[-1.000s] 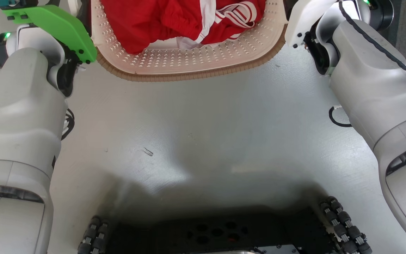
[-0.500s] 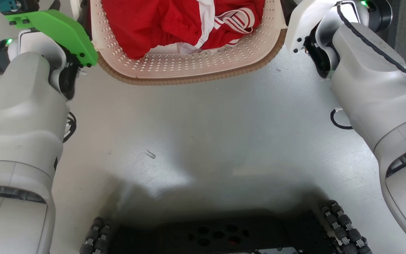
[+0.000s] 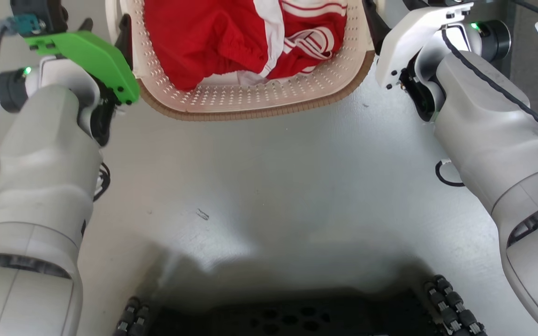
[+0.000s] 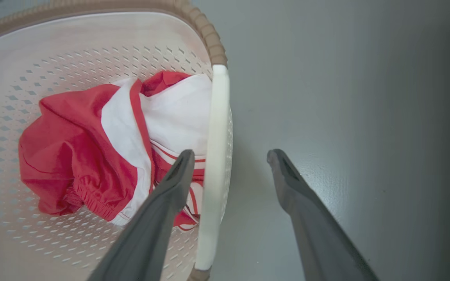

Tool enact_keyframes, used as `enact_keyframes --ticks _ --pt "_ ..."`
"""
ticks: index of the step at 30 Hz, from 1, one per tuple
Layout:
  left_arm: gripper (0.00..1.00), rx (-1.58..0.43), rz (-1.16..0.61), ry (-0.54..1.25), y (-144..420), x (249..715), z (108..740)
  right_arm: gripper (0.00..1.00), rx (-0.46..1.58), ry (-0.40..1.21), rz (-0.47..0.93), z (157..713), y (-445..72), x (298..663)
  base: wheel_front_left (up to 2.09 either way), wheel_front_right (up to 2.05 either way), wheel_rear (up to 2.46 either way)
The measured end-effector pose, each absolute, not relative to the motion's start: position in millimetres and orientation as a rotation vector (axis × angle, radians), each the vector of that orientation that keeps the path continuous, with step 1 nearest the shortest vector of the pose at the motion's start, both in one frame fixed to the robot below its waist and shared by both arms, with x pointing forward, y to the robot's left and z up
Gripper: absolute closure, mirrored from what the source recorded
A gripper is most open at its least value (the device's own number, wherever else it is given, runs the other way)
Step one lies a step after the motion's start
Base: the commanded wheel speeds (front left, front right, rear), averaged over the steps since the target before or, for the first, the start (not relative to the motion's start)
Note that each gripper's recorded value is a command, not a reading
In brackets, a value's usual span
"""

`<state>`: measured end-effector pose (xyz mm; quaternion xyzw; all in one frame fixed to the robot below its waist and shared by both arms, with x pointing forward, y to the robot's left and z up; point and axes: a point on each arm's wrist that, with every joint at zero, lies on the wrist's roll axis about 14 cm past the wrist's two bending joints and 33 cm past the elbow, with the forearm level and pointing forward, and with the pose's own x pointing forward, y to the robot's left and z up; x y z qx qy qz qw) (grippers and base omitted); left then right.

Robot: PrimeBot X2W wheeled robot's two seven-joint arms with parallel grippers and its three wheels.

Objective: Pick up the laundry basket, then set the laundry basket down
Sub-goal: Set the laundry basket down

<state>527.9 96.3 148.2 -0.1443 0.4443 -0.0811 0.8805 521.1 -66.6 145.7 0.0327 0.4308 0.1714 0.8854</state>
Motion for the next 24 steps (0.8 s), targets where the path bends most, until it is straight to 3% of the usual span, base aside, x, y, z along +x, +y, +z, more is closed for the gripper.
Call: enact_keyframes --ticks 24 --pt "0.0 -0.367 -0.157 0.756 93 521 234 0.0 0.131 0.751 0.306 228 -72 521 0.0 0.0 0.0"
